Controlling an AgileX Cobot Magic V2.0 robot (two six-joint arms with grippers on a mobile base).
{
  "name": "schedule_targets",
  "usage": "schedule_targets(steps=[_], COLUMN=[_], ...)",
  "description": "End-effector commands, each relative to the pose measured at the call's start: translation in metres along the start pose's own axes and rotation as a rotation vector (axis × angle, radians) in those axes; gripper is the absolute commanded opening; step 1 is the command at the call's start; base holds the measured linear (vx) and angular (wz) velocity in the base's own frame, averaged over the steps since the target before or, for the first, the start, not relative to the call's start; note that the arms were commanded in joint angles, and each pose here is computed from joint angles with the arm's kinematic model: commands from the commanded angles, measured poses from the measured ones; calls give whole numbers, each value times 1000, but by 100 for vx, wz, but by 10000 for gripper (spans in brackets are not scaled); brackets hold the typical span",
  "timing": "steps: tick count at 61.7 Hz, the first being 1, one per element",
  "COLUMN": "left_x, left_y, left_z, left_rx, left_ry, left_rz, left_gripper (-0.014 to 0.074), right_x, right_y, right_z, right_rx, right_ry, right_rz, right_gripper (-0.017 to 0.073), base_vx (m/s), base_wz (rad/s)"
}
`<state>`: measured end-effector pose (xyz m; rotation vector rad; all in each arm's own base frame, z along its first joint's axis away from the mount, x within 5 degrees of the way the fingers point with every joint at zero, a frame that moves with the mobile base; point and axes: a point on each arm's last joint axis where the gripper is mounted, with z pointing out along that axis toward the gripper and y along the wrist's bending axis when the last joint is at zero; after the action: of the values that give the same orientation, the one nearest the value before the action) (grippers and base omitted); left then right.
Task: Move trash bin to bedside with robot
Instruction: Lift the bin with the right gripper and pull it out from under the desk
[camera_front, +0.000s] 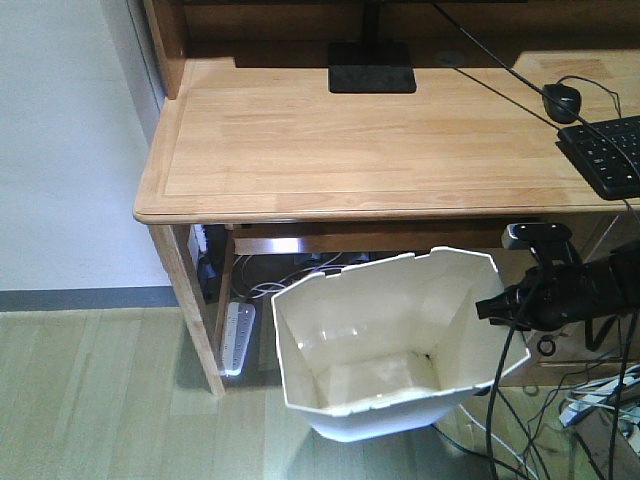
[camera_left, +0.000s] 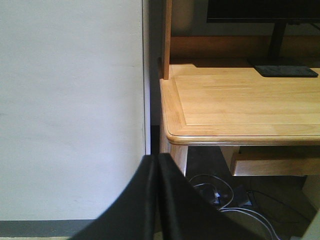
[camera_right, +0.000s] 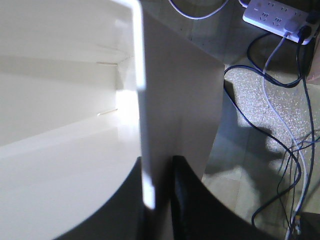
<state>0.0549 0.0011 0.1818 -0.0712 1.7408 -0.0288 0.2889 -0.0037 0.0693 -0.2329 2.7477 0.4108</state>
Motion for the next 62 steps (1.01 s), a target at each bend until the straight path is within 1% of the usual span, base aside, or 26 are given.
schedule_targets(steps=[1,17,30,62], left_x=[3,3,3,3], left_y=[0,0,0,0], left_z=[2,2,2,2], left_rx=[5,5,5,5], left_ry=[-50,-51,-51,-51], left_rz=[-11,-12,-12,-12], left_gripper=[-6,-6,-6,-6], right_x=[-9,-4,-4,-4], right_y=[19,30,33,34], right_z=[-24,-31,-32,-32], right_rx=[-127,-211,-254,-255], right_ry=[-82,-77,-74,-74], right_rz=[30,20,18,18], right_gripper=[-3,-3,-3,-3], base_vx=[0,0,0,0], base_wz=[0,0,0,1])
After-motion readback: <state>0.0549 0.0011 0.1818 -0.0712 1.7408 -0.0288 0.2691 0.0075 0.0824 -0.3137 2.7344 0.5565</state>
